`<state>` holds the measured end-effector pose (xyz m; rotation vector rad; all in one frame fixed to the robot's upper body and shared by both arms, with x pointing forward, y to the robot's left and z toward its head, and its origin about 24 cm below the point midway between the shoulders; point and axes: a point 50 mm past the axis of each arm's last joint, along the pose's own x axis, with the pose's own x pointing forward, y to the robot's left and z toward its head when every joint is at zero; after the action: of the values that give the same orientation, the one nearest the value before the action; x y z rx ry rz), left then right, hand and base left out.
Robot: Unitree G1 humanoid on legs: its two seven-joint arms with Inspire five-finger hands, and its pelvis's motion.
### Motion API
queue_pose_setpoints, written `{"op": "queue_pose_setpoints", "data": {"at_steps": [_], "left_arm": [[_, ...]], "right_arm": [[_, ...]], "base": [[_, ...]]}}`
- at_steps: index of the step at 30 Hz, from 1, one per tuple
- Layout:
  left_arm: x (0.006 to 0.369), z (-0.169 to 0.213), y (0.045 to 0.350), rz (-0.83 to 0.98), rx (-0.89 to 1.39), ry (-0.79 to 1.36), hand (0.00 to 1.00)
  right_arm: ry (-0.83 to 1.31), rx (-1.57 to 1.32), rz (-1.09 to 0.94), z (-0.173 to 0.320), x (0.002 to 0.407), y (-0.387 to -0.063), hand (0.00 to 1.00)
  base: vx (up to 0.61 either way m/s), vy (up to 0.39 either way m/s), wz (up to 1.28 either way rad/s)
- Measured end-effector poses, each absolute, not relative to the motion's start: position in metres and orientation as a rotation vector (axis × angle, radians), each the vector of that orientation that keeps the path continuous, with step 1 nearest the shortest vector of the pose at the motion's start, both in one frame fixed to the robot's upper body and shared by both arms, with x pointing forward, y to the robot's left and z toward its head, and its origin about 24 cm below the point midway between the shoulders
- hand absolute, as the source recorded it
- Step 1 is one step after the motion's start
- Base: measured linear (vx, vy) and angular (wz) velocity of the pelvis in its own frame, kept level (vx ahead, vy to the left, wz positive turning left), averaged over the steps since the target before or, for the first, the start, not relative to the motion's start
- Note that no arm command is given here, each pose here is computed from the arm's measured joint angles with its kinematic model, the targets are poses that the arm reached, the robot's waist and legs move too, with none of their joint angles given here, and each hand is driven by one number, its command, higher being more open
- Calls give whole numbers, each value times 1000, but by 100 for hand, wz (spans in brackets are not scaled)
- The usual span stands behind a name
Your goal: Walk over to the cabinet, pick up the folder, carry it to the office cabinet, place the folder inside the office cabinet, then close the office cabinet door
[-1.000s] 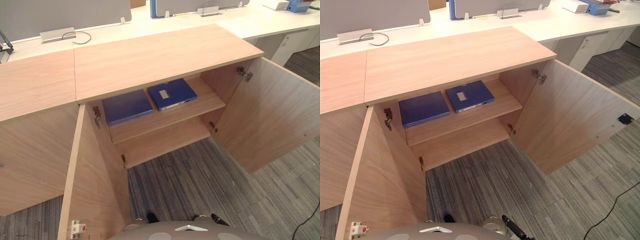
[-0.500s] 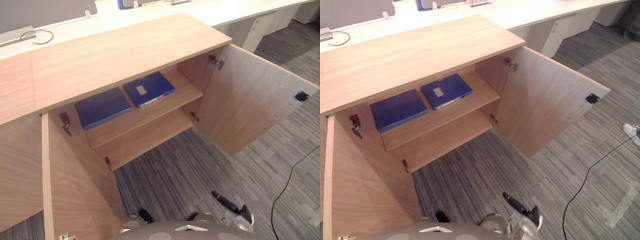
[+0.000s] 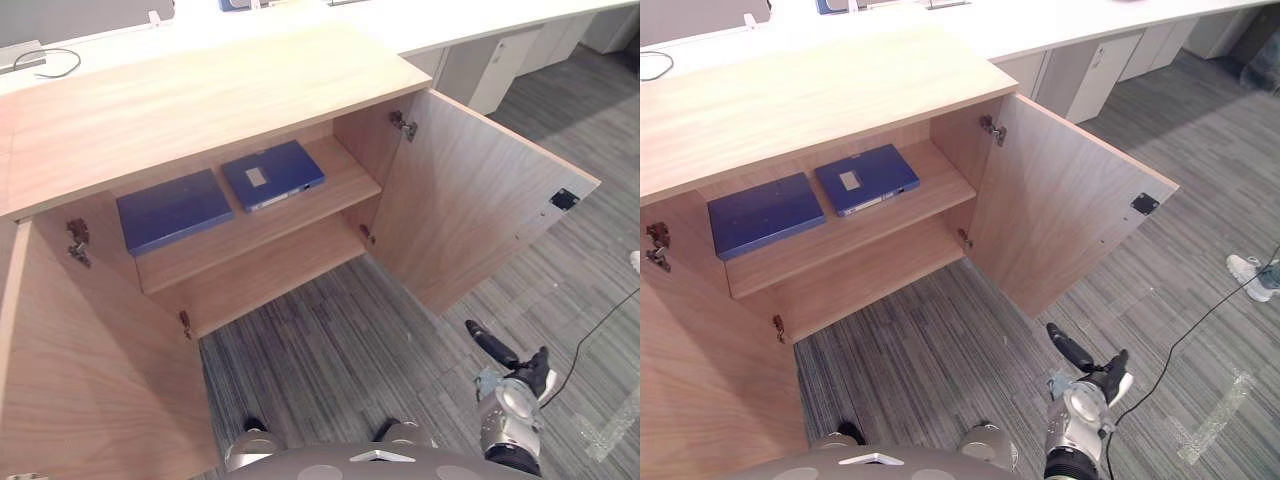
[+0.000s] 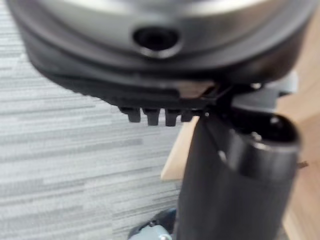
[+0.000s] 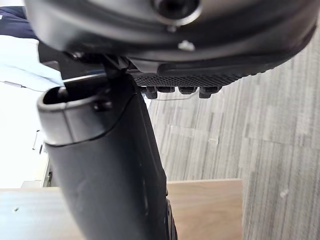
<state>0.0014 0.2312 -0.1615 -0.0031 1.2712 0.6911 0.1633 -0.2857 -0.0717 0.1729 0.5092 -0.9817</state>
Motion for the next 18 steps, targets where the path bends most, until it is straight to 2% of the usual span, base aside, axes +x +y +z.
{"op": "queue_pose_setpoints", "data": {"at_steps": [4,8,11,16,18], "left_arm": [[10,-163,221,692,-31,1257,100],[20,-163,221,663,-15,1236,100],[34,-159,227,685,-48,1176,100],[101,-144,223,647,-137,937,100],[113,-139,222,638,-146,889,100]], "right_arm": [[432,119,-1029,-53,172,-311,100],[375,91,-1083,-40,173,-327,100],[386,89,-1066,-43,175,-320,100],[421,63,-937,-51,184,-296,100],[436,34,-898,-54,184,-291,100]], "base": [[91,-208,4],[55,-36,4],[11,7,10],[-18,-34,-9],[20,-73,-21]]}}
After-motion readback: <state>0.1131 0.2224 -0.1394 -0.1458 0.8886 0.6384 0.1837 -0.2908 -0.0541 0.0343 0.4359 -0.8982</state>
